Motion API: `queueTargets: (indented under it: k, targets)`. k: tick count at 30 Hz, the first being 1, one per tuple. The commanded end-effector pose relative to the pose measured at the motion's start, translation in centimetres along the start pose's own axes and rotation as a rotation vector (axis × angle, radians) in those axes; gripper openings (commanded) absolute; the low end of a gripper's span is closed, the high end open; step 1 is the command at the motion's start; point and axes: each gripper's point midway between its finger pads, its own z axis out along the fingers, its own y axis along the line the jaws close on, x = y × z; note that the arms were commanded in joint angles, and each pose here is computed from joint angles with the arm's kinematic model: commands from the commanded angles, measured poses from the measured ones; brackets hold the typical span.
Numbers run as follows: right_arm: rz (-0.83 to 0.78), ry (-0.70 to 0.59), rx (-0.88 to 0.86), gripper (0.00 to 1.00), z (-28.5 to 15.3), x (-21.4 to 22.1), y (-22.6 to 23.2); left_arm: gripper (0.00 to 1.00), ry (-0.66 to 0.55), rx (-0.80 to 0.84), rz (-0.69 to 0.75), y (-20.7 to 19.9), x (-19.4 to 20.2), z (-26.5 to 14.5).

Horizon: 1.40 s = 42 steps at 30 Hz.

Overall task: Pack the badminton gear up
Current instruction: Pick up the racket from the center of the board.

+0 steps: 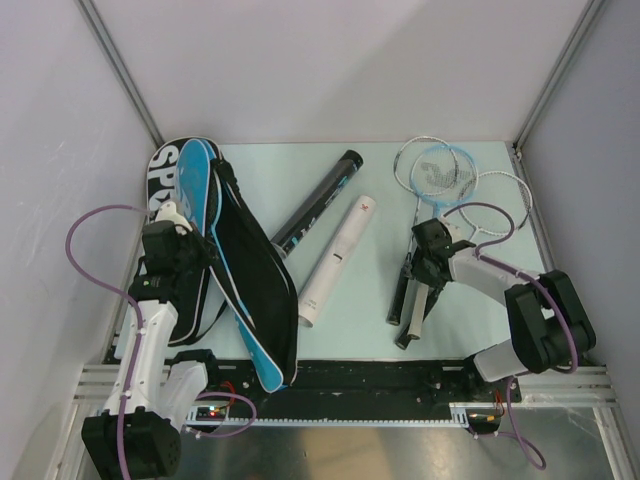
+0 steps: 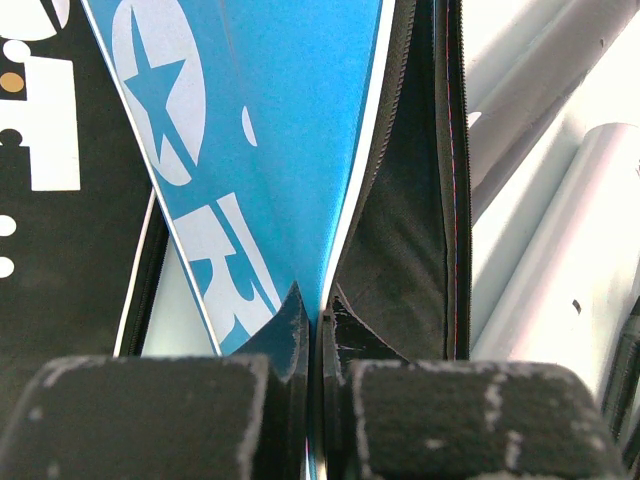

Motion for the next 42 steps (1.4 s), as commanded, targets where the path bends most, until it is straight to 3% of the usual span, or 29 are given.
queueTargets:
  k: [1,7,11,13,35,42]
  targets:
    - [-0.010,0.049,-0.004,0.51,0.6,1.0,0.4,0.00,-0.109,0.043,0.018,-1.1,-2.8,-0.6]
    - [-0.008,0.027,0.020,0.30,0.5,0.6,0.0,0.00,-0.109,0.040,0.019,-1.0,-2.8,-0.6]
    - [0.014,-0.058,0.026,0.06,-0.8,-1.2,-0.3,0.00,-0.108,0.040,0.018,-1.1,-2.8,-0.5]
    - [0.021,-0.118,0.012,0.02,-2.0,-2.3,-0.1,0.00,-0.107,0.041,0.018,-1.0,-2.8,-0.5]
    - [0.092,-0.643,-0.088,0.00,-15.9,-9.0,0.8,0.00,-0.111,0.029,0.012,-0.8,-2.8,-0.5]
    - [0.057,-0.749,-0.179,0.00,-19.4,-9.9,2.5,0.00,-0.109,0.025,0.010,-0.8,-2.8,-0.4]
